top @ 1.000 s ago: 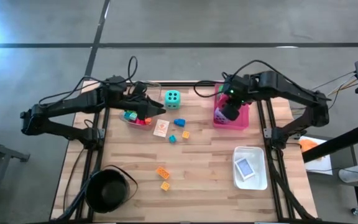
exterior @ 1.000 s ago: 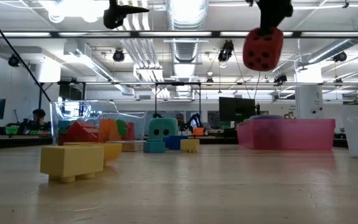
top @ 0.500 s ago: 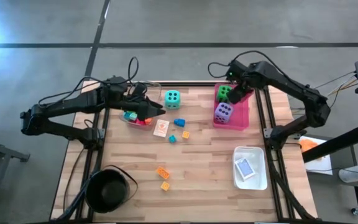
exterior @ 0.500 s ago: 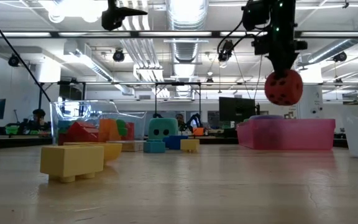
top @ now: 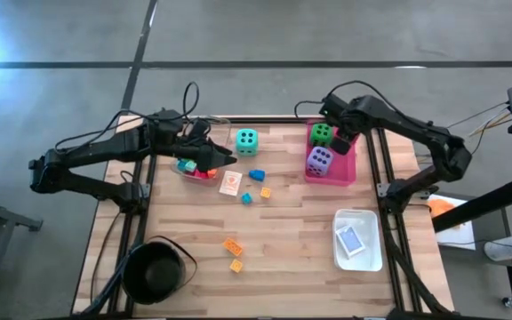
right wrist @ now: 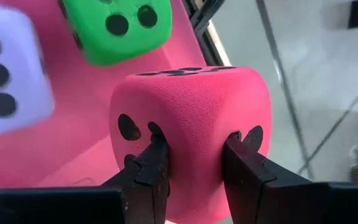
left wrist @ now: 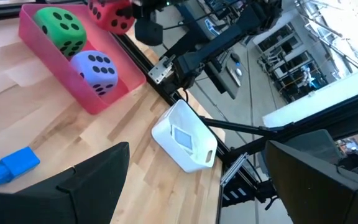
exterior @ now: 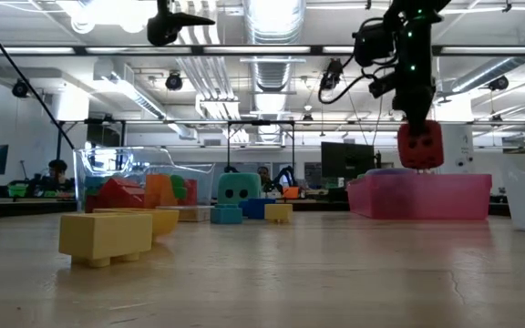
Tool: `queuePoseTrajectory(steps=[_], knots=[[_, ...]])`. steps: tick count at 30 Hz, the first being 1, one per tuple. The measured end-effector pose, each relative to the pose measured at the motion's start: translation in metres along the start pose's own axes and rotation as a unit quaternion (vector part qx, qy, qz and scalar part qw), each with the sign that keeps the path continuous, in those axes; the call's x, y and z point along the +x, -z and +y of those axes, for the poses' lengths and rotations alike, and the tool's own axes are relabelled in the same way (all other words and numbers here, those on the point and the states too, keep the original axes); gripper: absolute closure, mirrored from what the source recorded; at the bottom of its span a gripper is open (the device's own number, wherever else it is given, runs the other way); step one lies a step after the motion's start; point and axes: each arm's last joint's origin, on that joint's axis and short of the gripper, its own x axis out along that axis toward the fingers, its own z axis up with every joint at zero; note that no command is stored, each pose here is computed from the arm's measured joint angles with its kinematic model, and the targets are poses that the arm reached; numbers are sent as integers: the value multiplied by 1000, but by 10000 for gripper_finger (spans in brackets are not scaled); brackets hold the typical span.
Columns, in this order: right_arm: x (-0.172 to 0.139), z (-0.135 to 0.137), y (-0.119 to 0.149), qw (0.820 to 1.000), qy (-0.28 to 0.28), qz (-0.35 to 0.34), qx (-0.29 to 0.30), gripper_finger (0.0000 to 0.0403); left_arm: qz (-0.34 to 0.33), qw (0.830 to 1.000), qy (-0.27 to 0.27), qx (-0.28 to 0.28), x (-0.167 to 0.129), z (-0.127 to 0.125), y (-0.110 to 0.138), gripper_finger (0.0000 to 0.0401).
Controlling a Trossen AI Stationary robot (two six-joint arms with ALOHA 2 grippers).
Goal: Pick & Place Toys
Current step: Put the red die into the pink bin
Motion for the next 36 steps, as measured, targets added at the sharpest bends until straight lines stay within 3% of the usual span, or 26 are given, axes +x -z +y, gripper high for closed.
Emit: queuePoseTrajectory(steps=[6,16,19,28,36], knots=[[19,9,-4,995,15,36,-88,305,0,1000,-2,-5,0,0,0,28],[23,11,-11,988,3,12,-153,305,1,1000,-2,-14,0,0,1,28],[24,14,-12,986,-23,3,-163,306,1,1000,-2,-15,0,0,1,28],[35,20,-7,977,-25,10,-212,308,1,1000,-2,-15,0,0,1,28],[41,25,-10,979,-43,-17,-200,314,1,1000,-2,-17,0,0,1,28]])
